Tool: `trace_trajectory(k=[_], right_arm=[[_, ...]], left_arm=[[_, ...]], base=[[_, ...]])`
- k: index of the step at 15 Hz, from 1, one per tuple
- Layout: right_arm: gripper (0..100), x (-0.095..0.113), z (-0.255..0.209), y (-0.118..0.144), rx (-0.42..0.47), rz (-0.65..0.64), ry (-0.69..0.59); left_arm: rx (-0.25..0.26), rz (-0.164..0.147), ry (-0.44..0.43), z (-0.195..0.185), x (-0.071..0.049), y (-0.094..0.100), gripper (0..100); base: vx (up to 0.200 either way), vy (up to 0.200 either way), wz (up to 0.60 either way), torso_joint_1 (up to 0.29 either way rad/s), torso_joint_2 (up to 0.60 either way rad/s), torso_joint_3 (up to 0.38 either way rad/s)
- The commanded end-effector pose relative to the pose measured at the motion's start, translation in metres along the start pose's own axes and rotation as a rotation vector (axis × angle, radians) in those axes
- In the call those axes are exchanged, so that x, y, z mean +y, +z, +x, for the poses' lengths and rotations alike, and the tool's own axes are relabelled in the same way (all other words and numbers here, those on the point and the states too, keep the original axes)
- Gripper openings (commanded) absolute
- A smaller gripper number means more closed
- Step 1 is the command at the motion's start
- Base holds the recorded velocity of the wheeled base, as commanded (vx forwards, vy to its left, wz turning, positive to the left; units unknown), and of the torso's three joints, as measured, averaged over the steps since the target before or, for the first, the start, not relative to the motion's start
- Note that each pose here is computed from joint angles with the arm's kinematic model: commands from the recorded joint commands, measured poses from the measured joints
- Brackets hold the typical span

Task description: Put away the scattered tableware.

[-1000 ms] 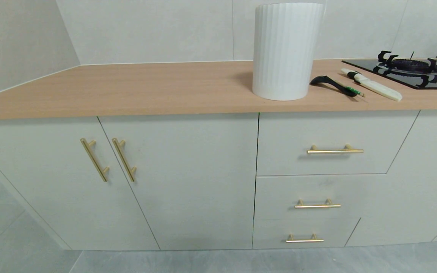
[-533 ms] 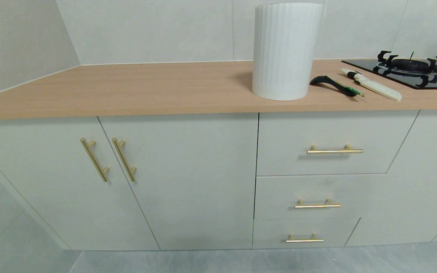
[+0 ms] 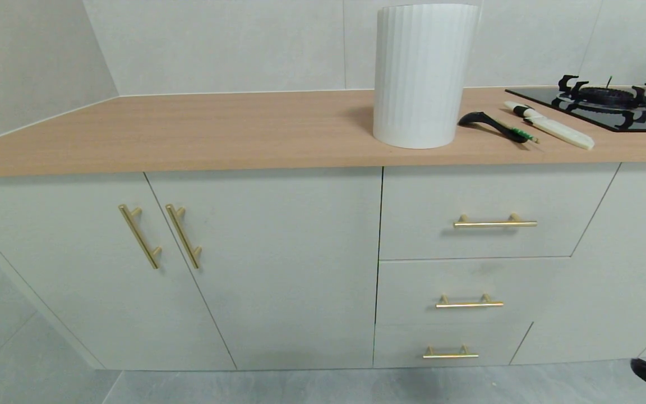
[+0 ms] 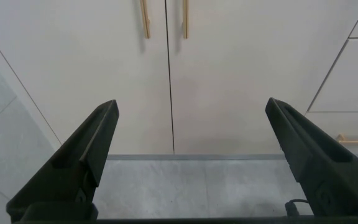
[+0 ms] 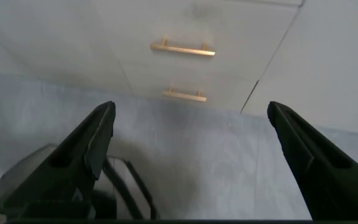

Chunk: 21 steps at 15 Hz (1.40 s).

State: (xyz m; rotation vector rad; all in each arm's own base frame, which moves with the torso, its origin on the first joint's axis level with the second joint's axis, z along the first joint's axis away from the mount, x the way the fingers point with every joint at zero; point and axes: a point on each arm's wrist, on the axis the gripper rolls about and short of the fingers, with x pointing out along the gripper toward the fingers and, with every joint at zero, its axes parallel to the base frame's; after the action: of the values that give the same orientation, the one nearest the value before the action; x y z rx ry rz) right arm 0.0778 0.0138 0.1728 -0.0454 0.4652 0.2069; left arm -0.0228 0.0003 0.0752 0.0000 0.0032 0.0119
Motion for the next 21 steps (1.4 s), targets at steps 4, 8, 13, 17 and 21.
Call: trace_trajectory(k=[4,8,13,17,21], right_arm=[[100,-0.004,0.152,0.037,0.247,-0.011,-0.03],[100,-0.007,0.216,0.031,0.262,-0.017,-0.083],[100,-0.008,0.275,0.003,0.324,-0.012,-0.084],[100,-0.009,0.298,-0.017,0.246,-0.002,-0.099],[100,-0.009,0.306,-0.026,0.192,0.019,-0.116]], left_arm=[[0.001,0.0,0.0,0.0,0.0,0.0,100],[0.001,0.0,0.0,0.0,0.0,0.0,100],[0.001,0.0,0.0,0.0,0.0,0.0,100],[0.001,0.0,0.0,0.0,0.0,0.0,100],[0.001,0.0,0.0,0.0,0.0,0.0,100]], base=[[0.0,0.0,0.0,0.0,0.0,0.0],[0.0,0.0,0.0,0.0,0.0,0.0],[0.0,0.0,0.0,0.0,0.0,0.0],[0.0,0.0,0.0,0.0,0.0,0.0],[0.0,0.0,0.0,0.0,0.0,0.0]])
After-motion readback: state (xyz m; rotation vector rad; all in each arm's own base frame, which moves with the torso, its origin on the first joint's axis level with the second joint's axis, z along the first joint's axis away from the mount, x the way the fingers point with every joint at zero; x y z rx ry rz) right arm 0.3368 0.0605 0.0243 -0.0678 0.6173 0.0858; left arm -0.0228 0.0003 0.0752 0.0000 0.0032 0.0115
